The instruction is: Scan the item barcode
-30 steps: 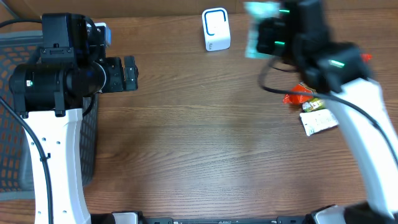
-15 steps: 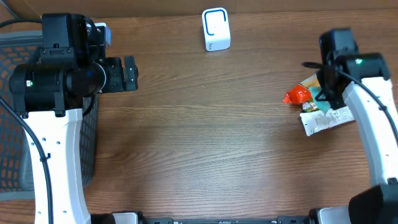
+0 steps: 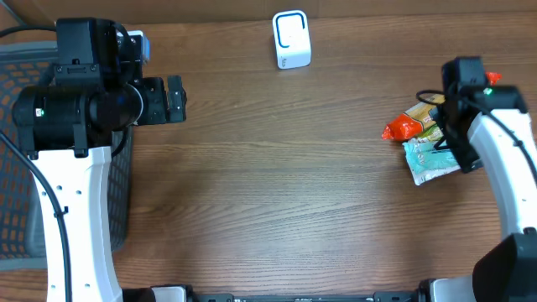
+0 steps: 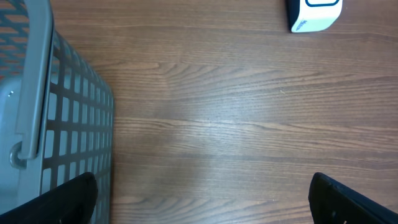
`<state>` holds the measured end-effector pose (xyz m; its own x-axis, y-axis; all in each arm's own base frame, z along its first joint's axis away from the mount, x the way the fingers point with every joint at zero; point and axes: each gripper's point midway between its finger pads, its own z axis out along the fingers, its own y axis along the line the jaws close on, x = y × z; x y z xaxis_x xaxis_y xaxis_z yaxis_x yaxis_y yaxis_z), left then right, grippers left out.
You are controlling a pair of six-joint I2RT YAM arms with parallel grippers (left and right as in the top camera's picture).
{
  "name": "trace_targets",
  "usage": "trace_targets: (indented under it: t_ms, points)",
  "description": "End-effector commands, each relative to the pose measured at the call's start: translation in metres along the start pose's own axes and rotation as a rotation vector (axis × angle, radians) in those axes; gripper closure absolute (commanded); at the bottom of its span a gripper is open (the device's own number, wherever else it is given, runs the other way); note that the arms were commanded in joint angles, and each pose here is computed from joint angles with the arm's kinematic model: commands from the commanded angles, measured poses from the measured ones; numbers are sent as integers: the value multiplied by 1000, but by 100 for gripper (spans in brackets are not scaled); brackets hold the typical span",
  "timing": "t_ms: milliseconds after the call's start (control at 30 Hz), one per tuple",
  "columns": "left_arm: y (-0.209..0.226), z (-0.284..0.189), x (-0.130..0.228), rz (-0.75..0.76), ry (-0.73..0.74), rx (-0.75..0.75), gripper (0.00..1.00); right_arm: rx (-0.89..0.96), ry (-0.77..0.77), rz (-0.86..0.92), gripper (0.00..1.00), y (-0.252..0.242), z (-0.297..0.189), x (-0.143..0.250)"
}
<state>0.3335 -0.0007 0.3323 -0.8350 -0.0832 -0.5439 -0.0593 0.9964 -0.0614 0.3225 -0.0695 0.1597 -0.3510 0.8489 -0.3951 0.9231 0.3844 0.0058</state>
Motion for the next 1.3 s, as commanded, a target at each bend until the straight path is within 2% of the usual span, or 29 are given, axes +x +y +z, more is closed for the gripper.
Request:
trace_targets:
  t_ms: [0,200,333,433,667,800,1033,1267]
  points:
    - [0,2,-1,19,1,-4,0,-216,9,-238,1,22,-73,-8]
    - [0,2,-1,19,1,-4,1,-477,-46,-483,0,11,-187,8]
    - [-1,2,-1,19,1,-3,1,-681,-94,-502,0,-12,-258,16]
    - [0,2,-1,19,1,-4,1,-770,-147,-481,0,-32,-286,13]
    - [0,2,-1,19,1,-4,0,-795,-167,-471,0,-88,-297,19]
    - [0,2,-1,19,1,-4,0,-805,-250,-588,0,-99,-302,17]
    - [0,2,-1,19,1,-4,0,-841,-370,-729,0,-85,-305,13]
    - [-1,2,-1,19,1,-4,0,-1095,-606,-813,0,-55,-311,24]
